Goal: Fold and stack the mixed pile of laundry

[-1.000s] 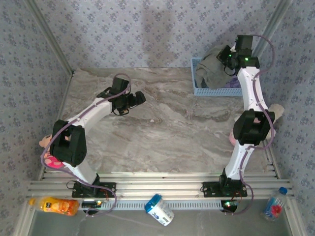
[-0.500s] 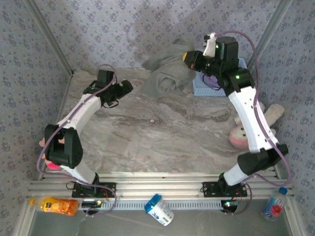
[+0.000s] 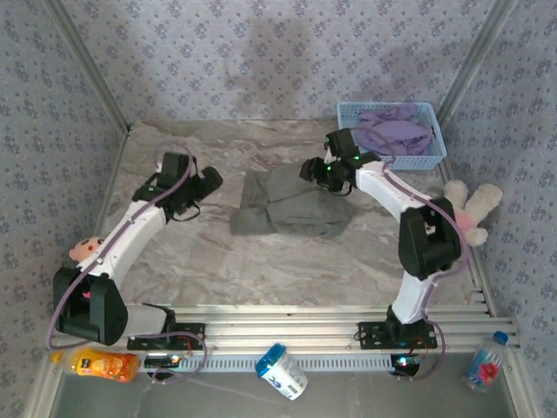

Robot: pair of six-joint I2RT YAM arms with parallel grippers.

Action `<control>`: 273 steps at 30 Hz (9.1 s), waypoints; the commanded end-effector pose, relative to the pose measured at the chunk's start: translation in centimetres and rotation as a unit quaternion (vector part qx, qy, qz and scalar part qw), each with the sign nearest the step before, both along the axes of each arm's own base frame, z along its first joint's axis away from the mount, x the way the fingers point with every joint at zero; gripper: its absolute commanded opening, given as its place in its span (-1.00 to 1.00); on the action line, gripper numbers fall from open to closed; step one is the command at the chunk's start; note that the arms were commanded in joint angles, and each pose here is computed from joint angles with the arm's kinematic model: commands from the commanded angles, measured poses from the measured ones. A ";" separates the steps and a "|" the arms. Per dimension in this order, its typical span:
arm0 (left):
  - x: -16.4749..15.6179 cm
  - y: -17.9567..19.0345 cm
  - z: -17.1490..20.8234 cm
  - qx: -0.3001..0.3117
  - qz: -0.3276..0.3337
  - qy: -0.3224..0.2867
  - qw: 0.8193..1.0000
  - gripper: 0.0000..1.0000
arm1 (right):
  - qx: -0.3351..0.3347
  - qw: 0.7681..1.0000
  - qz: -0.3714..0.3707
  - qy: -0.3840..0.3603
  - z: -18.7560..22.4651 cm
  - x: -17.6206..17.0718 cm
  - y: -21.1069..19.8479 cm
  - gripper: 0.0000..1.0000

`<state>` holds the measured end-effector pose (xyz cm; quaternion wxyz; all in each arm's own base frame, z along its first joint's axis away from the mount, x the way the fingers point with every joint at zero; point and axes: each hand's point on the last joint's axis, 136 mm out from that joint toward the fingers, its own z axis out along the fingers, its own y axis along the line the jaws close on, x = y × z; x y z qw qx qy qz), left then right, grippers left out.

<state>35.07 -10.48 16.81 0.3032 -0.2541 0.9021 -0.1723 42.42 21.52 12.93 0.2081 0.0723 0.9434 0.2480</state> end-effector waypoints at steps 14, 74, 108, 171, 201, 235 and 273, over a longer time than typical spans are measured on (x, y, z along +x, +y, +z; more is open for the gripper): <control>-2.6 -6.4 -8.4 -0.016 -0.027 0.101 0.994 0.60 | -0.120 0.992 0.042 0.023 -1.4 -11.0 -6.8 0.10; 2.9 -0.1 -2.3 0.059 -0.003 0.067 0.996 -1.00 | -0.073 0.997 0.020 0.034 2.4 -1.7 -7.4 0.00; -0.6 1.0 -9.3 0.081 0.005 0.161 0.984 -1.00 | -0.043 0.996 -0.056 -0.045 0.2 -1.2 -10.7 -1.00; -4.6 1.7 -10.4 0.062 0.110 0.211 0.969 0.64 | -0.019 0.990 -0.067 0.119 -3.9 -16.8 -8.4 0.86; 12.4 4.3 15.8 0.092 0.030 -0.075 0.992 -1.00 | 0.219 0.948 0.016 -0.232 27.0 8.6 -2.4 -1.00; 0.1 0.7 -1.1 0.036 0.017 0.017 0.999 0.28 | 0.025 0.997 -0.023 -0.069 5.9 -8.8 -8.4 -0.17; 6.2 2.0 -3.7 0.131 -0.011 0.109 0.985 0.20 | -0.059 0.998 -0.018 -0.027 2.3 -3.1 -6.8 -0.09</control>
